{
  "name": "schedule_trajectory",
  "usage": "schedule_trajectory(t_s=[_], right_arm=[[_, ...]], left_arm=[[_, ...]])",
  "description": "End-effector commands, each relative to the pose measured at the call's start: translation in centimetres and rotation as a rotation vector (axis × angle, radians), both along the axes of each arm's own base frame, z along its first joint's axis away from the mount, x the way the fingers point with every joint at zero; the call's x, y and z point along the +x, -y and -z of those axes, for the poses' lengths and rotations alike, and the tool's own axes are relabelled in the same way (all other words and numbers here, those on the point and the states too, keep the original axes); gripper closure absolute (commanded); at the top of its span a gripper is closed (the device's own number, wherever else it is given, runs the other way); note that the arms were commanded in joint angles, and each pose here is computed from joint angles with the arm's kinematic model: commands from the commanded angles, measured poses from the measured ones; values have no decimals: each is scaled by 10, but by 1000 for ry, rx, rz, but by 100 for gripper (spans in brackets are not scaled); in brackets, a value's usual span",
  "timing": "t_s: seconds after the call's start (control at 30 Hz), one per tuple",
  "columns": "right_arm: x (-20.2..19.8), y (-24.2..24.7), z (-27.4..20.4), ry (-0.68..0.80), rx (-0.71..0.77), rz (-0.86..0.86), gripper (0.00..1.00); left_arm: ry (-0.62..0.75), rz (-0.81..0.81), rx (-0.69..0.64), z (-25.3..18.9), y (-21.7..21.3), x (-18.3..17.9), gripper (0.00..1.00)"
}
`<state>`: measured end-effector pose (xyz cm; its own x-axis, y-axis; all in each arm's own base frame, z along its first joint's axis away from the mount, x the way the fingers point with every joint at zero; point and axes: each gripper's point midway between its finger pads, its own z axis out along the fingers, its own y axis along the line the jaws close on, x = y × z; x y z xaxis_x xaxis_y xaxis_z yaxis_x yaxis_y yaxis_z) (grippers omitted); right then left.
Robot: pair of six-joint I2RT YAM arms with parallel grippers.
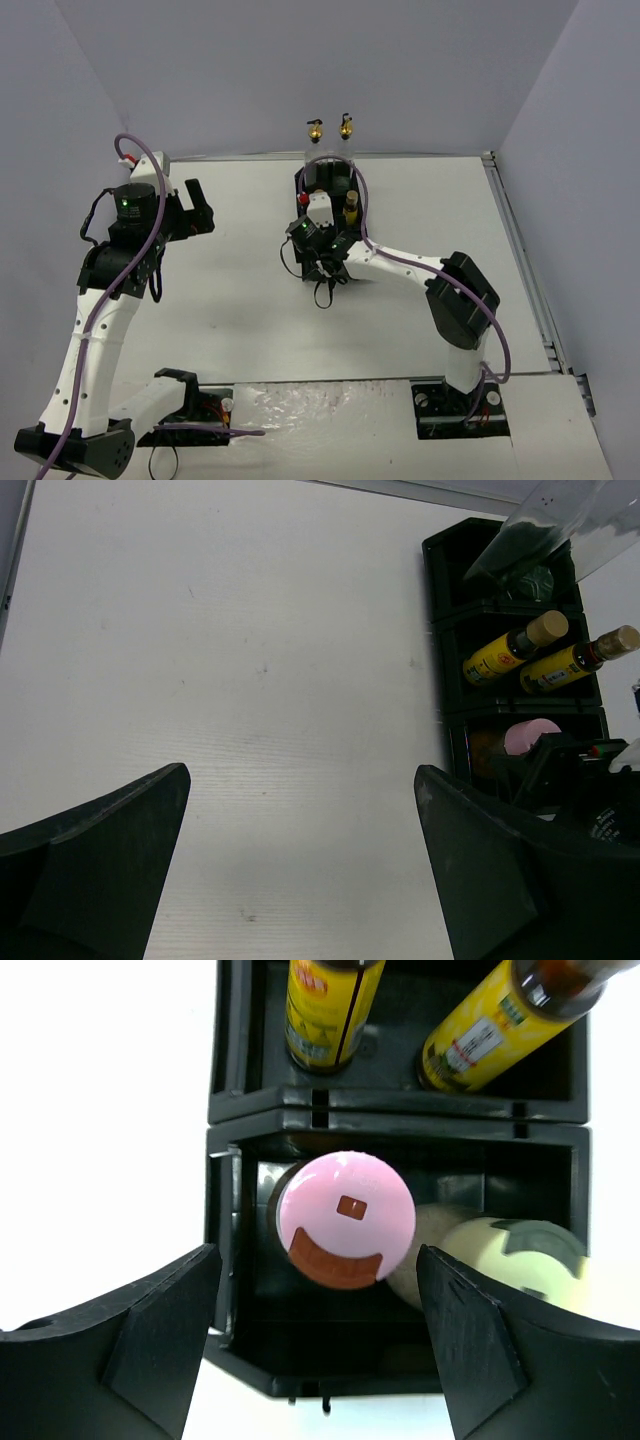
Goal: Organize the condiment bottles
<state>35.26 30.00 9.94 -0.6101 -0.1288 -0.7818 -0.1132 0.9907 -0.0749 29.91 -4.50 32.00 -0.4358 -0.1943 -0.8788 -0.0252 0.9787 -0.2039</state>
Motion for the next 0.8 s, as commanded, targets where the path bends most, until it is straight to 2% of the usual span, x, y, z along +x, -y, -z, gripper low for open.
schedule_trajectory(t_s=[0.0,0.2,0.33,0.6,0.77], right_arm=[[4,-4,-80,138,103,32,24],[-6,-3,-111,178,125,18,17],[-16,-1,-140,214,178,2,0],[-35,38,-209,336,273,29,0],[-33,75,-236,401,258,100,0]], left_arm=[[89,-7,-12,-26,-2,6,8],[95,-7,-13,-28,-2,2,8],[93,-7,-13,-28,-2,1,8],[92,0,-22,-26,-1,-4,8],[94,6,-30,-26,0,-8,8]])
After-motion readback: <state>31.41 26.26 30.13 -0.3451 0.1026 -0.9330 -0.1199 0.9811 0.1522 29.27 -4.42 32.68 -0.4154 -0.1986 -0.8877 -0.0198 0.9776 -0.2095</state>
